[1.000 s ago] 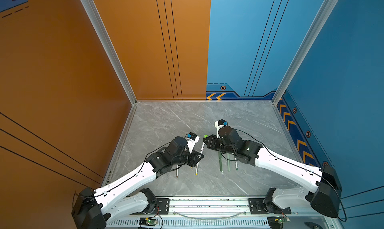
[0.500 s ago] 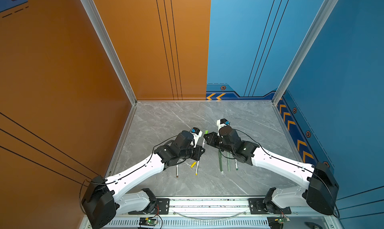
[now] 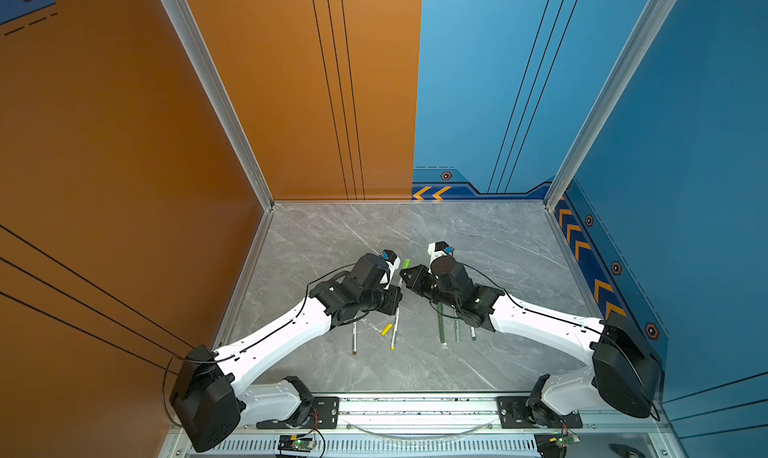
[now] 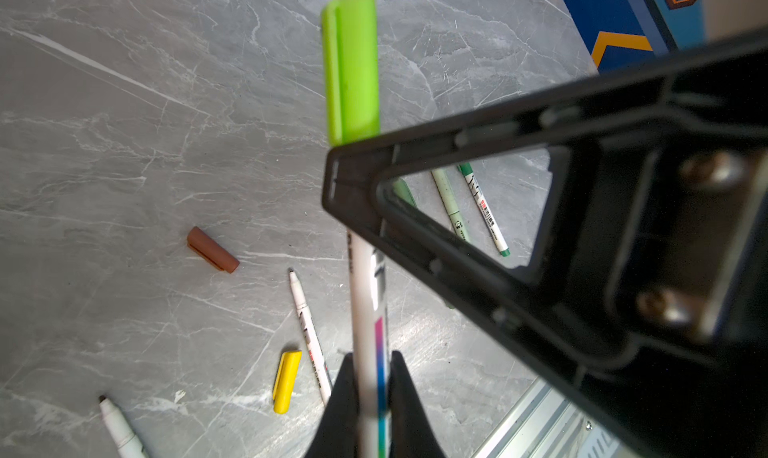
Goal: Insert the pens into the pen caps
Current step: 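Lower the lime green cap onto the marker tip and press down, then take the capped white marker with the right gripper while the left gripper opens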
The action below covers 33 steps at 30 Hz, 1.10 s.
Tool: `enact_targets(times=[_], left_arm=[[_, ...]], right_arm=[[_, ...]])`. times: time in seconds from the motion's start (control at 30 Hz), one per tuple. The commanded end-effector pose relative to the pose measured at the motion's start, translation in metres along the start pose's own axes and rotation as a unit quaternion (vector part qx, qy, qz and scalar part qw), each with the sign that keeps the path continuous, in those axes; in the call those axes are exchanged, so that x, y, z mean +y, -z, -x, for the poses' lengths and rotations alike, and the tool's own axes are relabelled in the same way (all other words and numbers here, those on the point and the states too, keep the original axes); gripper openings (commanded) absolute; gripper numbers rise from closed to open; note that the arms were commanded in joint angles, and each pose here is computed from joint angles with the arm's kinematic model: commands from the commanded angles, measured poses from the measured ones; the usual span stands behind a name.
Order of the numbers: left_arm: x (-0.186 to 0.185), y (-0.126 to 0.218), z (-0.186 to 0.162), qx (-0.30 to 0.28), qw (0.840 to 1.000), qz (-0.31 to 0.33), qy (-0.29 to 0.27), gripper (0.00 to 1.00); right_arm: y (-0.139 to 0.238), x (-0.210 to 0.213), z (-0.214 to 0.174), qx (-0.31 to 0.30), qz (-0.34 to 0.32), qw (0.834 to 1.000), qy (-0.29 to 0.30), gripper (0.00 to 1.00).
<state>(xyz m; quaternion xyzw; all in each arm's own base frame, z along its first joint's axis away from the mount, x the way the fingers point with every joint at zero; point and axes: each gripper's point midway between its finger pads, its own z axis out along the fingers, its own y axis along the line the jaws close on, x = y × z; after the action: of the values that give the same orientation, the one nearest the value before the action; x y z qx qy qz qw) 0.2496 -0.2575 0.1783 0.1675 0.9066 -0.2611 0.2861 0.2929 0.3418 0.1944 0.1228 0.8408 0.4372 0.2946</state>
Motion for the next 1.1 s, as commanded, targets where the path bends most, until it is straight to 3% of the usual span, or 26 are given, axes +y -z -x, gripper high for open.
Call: enact_targets(times=[0.0,0.23,0.4,0.57,0.83,1.07], left_arm=[[-0.116,0.120,0.160,-0.358,0.905,-0.207,-0.100,0.00],[-0.088,0.066,0.078,-0.251,0.941,-0.223,-0.050,0.00],[-0.070,0.041,0.024,-0.199,0.956,-0.214,-0.018,0.00],[-0.065,0.042,0.015,-0.202,0.957,-0.208,-0.008,0.00],[-0.061,0.038,0.026,-0.207,0.960,-0.188,0.013,0.00],[-0.051,0.028,0.024,-0.205,0.964,-0.165,0.043,0.00]], right_arm=[[0.014,-0.038,-0.110,0.230,-0.043,0.972,0.015,0.00],[0.034,0.007,-0.035,0.149,-0.007,0.986,0.074,0.02],[0.052,0.028,0.005,0.107,0.012,0.989,0.102,0.29],[0.057,0.033,0.010,0.110,0.013,0.987,0.120,0.40],[0.062,0.035,-0.001,0.102,0.007,0.985,0.143,0.39],[0.067,0.032,0.000,0.086,0.006,0.986,0.143,0.22]])
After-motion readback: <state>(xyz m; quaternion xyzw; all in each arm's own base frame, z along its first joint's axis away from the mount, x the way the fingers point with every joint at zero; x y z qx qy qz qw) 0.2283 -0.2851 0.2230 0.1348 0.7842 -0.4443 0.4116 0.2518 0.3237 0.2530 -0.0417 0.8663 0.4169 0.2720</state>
